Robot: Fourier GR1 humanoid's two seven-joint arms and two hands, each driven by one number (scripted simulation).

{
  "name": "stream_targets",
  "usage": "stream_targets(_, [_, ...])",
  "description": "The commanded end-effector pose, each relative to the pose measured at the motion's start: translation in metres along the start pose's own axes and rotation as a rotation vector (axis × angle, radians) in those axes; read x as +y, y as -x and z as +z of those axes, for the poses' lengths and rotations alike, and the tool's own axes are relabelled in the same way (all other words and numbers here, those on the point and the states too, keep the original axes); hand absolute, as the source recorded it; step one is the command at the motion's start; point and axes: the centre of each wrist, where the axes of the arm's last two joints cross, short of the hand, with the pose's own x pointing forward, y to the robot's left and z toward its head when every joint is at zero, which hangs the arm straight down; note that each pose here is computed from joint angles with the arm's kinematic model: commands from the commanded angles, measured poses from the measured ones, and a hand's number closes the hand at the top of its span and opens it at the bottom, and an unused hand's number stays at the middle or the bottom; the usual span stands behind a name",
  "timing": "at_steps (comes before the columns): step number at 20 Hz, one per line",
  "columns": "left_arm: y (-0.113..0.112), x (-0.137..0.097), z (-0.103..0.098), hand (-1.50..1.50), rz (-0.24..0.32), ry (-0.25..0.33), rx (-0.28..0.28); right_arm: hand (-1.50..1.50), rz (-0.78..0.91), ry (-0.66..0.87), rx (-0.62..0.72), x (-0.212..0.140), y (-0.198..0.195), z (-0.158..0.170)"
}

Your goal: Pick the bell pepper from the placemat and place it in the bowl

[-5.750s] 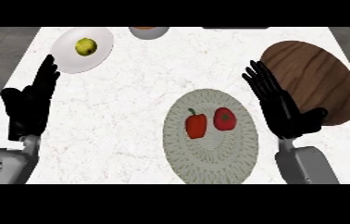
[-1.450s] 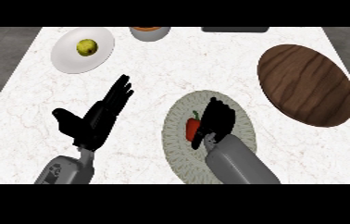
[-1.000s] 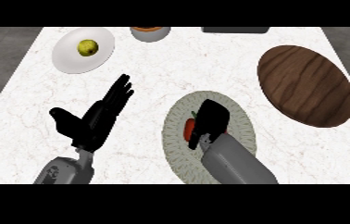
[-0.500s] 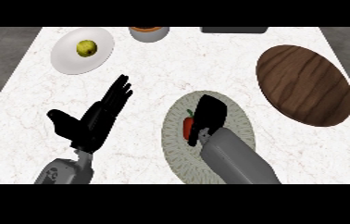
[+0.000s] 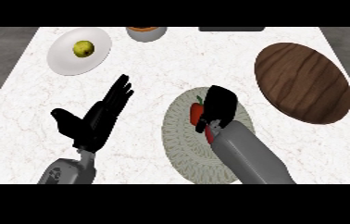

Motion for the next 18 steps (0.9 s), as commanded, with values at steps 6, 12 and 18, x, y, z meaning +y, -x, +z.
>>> stream_targets(6, [0.006,-0.001,0.010,0.00,0.010,-0.005,0.021,1.50,-0.106,0.286,0.043,-0.084,-0.017,0.049])
stream_targets(12, [-0.003,0.016,0.010,0.00,-0.008,-0.012,-0.011,1.50,-0.095,0.419,0.078,-0.148,-0.014,0.059])
stream_targets(18, [0.011,-0.007,0.005,0.00,0.012,0.009,-0.008,1.50,-0.150,0.474,0.094,-0.170,-0.004,0.057])
